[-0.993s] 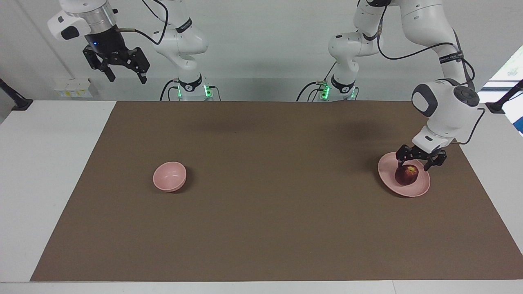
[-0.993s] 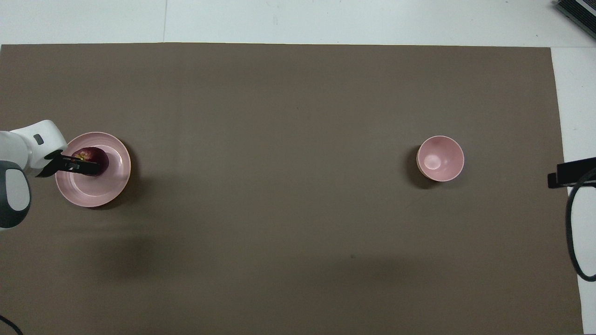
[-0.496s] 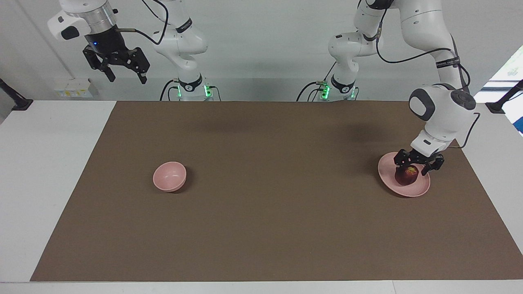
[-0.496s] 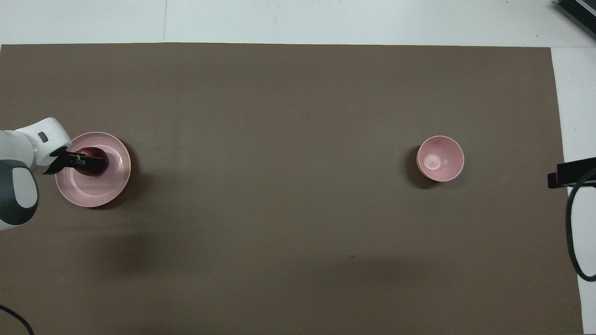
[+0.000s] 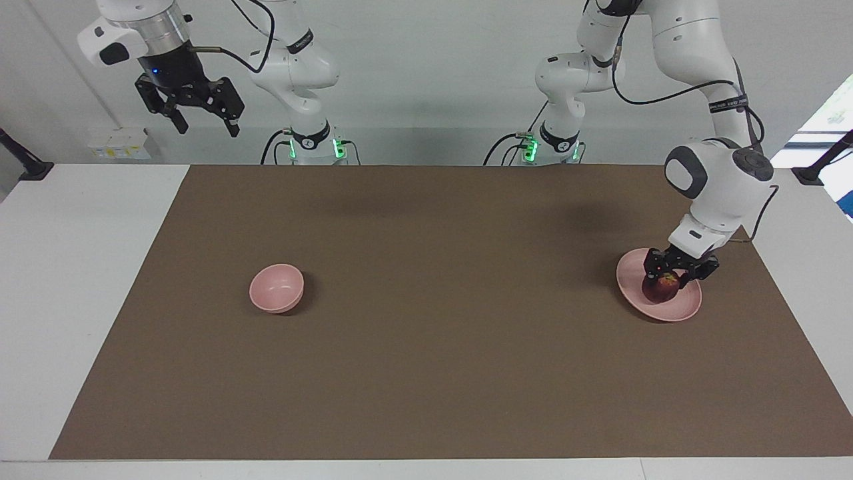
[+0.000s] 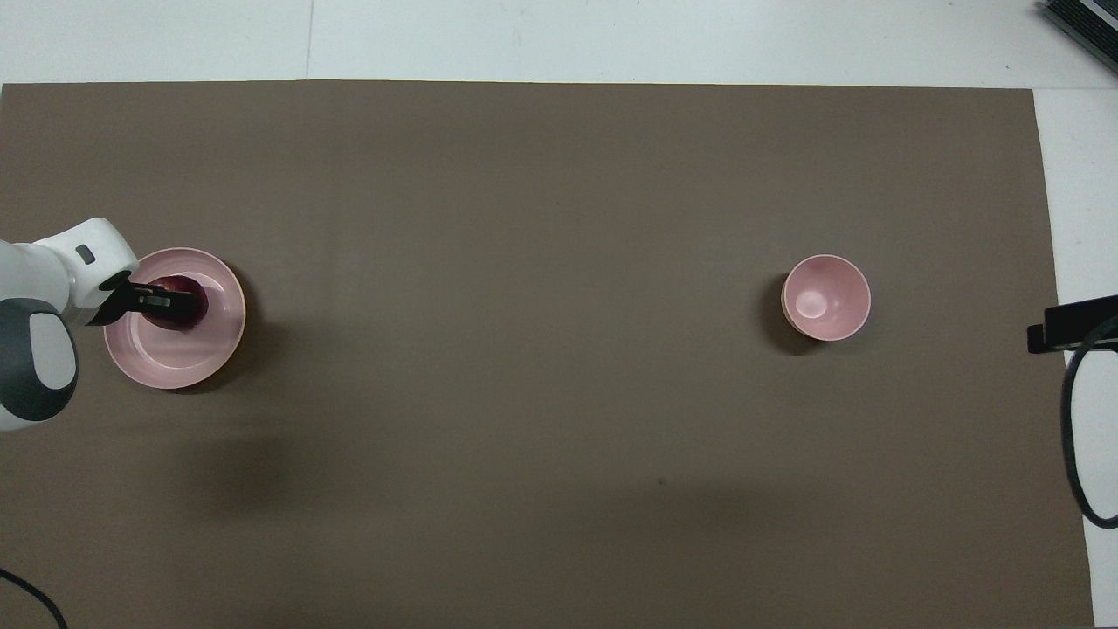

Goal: Move apple from plate to bowl
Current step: 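Close the left gripper on the red apple, then lift the apple with the left gripper while the right gripper rises, then bring the apple toward the right gripper while the right gripper grasps it, then open the left gripper and draw it back from the apple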

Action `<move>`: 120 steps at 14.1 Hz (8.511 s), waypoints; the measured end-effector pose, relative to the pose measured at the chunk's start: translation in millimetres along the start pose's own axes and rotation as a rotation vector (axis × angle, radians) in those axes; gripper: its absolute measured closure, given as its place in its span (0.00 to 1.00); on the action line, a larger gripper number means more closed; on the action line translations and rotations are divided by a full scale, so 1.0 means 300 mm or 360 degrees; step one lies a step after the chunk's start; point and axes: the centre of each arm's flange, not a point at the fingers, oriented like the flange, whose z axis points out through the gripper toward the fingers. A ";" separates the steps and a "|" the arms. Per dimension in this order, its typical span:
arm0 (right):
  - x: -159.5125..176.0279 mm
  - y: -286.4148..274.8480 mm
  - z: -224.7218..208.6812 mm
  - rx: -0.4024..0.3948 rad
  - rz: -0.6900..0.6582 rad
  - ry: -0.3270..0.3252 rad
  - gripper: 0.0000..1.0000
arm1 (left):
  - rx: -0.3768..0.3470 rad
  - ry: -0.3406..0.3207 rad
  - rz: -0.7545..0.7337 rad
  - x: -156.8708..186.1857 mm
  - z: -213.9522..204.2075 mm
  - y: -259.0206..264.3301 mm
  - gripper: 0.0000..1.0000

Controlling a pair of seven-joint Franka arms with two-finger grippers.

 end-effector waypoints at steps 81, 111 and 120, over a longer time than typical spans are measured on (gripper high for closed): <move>0.115 -1.121 0.634 0.1000 0.1896 -0.1041 0.00 | -0.1250 -0.0026 -0.0594 0.103 -0.592 1.118 0.32; 0.085 -1.163 0.688 0.1010 0.1783 -0.0936 0.21 | -0.0887 0.0082 -0.0371 0.120 -0.608 1.068 0.00; 0.079 -0.970 0.661 0.0537 0.1323 -0.0561 0.21 | -0.0258 0.0006 -0.0222 0.153 -0.594 0.711 0.00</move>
